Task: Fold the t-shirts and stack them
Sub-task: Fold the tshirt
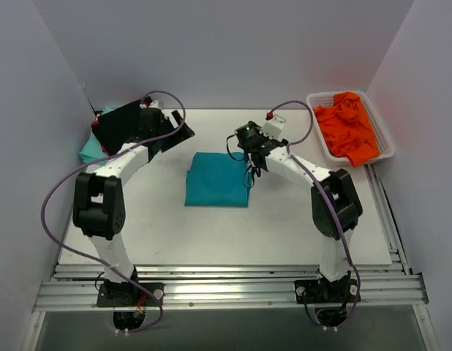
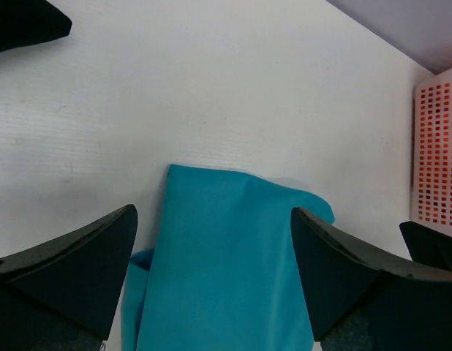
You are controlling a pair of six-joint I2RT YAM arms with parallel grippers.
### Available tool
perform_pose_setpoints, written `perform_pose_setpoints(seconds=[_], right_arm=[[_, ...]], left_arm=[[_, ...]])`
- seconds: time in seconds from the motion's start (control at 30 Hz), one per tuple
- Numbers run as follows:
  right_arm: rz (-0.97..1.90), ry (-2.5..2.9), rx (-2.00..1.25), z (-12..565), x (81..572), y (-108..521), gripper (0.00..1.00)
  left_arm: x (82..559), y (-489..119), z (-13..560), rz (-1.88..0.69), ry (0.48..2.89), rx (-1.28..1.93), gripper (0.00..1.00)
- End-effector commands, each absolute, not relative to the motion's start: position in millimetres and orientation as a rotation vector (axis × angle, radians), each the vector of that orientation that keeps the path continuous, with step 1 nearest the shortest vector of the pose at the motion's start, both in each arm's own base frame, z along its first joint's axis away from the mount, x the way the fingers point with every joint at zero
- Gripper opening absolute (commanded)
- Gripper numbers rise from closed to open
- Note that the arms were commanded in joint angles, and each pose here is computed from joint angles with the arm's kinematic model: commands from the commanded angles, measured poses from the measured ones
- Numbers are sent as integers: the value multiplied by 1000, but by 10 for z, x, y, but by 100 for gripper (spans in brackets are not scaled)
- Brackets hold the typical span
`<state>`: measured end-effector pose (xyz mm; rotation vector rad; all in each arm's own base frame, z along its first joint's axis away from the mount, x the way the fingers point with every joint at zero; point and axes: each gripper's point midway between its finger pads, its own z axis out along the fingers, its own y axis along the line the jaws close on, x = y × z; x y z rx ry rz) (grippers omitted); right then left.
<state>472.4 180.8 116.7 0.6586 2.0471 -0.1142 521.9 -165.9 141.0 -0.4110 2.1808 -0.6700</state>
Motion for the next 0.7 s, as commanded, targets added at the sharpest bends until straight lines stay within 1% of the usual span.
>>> perform_pose_setpoints(seconds=[0.0, 0.07, 0.17, 0.2, 0.27, 0.3, 0.37, 0.43, 0.47, 0.67], right_arm=[[-93, 1969, 677, 1602, 4438, 1617, 100], [-28, 1984, 673, 1484, 4246, 1585, 100], [51, 2016, 659, 1322, 4070, 1629, 100], [67, 2026, 657, 1229, 3985, 1616, 100], [113, 2043, 632, 1166, 3892, 1701, 100], [104, 2074, 614, 1023, 3793, 1692, 100], [143, 2080, 602, 981, 3712, 1766, 100], [145, 2095, 589, 881, 3609, 1771, 100], [154, 2092, 584, 891, 3593, 1789, 100], [134, 2087, 560, 964, 3512, 1742, 100]], left_arm=[[4920, -1527, 2068, -675, 2075, -311, 94], [4675, -1466, 1926, -644, 2105, -325, 94], [4458, -1353, 1829, -590, 2101, -358, 94], [4319, -1328, 1583, -578, 2149, -381, 94], [4234, -1329, 1512, -596, 2137, -394, 94], [4111, -1332, 1290, -599, 2178, -399, 94], [4131, -1404, 1241, -658, 2137, -362, 94], [4047, -1474, 1027, -707, 2168, -341, 94], [4059, -1552, 928, -757, 2172, -309, 94], [4031, -1702, 381, -875, 2216, -307, 94]])
